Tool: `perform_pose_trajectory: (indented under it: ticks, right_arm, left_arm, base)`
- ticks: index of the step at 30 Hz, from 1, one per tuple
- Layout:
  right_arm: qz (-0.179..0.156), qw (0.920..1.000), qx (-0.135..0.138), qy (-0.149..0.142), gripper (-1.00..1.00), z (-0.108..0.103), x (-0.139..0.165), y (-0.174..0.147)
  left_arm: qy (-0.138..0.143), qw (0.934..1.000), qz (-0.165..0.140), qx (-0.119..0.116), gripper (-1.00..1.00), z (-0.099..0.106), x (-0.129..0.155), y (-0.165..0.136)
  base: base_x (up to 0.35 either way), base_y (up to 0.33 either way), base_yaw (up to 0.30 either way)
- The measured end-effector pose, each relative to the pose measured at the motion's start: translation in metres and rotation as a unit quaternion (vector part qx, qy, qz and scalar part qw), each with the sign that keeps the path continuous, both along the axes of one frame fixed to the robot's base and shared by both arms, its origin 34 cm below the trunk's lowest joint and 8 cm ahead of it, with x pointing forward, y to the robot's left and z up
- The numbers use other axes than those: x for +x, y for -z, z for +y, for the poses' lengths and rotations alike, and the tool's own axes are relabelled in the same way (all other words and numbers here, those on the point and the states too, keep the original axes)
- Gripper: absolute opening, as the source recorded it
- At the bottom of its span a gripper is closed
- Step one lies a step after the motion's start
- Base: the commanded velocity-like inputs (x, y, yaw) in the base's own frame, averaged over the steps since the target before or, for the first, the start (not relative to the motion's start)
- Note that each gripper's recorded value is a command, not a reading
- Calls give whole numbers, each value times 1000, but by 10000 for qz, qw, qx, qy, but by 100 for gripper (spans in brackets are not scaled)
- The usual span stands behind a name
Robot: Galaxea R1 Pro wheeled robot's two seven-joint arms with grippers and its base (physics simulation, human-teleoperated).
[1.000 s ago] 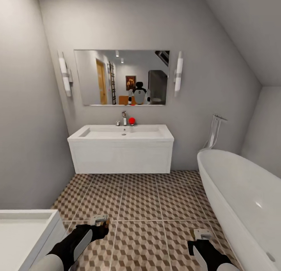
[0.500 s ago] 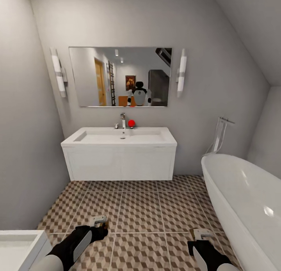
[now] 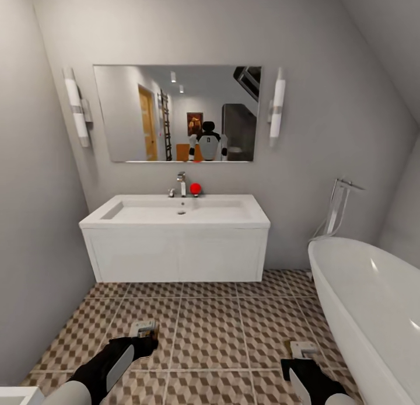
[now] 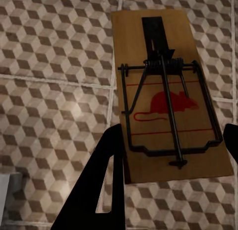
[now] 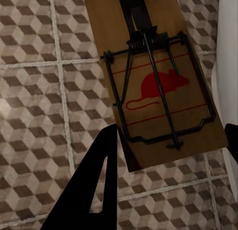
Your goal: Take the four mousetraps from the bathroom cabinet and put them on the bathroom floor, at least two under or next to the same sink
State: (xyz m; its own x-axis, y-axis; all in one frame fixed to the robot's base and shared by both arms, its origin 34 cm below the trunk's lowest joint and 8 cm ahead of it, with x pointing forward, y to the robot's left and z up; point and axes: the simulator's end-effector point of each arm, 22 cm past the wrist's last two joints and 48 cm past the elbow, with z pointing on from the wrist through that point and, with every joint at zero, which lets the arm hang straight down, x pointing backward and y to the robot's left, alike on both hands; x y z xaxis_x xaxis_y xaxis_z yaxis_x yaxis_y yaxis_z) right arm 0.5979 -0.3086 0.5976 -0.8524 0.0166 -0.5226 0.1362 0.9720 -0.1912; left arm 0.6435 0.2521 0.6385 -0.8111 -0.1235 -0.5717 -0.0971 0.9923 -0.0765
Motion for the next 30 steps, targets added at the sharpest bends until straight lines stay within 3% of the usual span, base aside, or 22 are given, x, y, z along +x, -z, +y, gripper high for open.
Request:
perform_pose_trajectory:
  ticks: [21, 30]
  right_arm:
    - [1, 10000, -36, 29, -100, -7, 0, 0]
    - [3, 10000, -37, 29, -100, -7, 0, 0]
  left_arm:
    - [-16, 10000, -2, 8, -100, 3, 0, 0]
    - [-19, 10000, -6, 0, -100, 3, 1, 0]
  base:
    - [308, 0, 0]
    - [173, 0, 0]
